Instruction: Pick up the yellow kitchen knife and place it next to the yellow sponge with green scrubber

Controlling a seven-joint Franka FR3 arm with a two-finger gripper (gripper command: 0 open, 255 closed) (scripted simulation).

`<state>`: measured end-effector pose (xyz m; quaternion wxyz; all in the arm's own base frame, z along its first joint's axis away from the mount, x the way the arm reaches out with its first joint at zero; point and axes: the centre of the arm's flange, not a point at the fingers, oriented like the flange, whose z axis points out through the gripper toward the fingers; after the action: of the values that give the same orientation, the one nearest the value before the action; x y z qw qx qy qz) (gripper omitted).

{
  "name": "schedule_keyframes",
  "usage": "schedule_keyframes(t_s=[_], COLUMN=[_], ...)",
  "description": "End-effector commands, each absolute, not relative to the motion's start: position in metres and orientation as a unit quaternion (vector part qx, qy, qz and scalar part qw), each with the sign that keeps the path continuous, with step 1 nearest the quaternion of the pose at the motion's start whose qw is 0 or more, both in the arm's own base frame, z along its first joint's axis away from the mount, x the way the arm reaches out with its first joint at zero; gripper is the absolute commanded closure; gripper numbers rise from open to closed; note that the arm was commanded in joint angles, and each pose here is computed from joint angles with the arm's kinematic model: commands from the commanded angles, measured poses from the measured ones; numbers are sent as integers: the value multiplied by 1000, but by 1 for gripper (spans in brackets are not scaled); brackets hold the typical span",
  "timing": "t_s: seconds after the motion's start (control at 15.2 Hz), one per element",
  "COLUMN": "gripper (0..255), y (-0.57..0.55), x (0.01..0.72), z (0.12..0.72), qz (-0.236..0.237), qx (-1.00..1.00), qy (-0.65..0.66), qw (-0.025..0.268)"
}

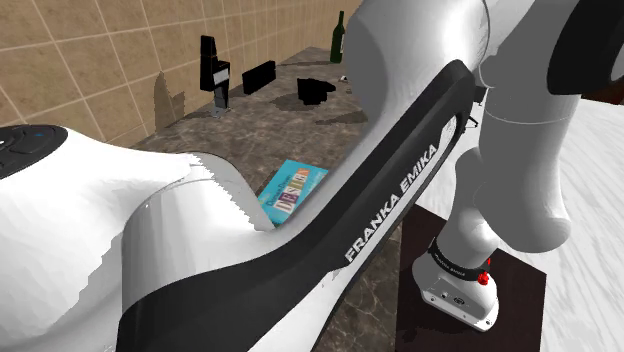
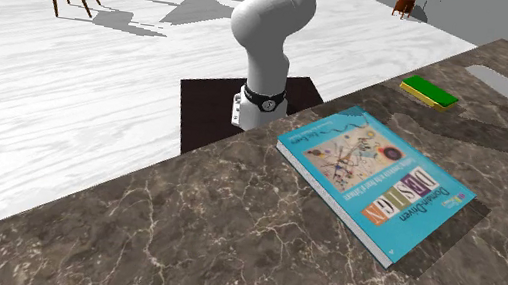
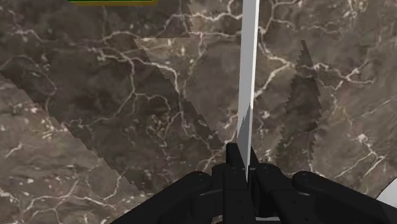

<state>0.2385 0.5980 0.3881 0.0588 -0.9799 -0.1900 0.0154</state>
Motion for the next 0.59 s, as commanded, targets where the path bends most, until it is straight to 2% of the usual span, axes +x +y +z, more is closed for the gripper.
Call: schedule_keyframes(t_s=[0.0,0.53], gripper=[255,255], y=[599,599], x=[237,237], z=[378,341], qz=[15,15], qx=[-980,-980], qy=[-190,-190], qw=[59,59])
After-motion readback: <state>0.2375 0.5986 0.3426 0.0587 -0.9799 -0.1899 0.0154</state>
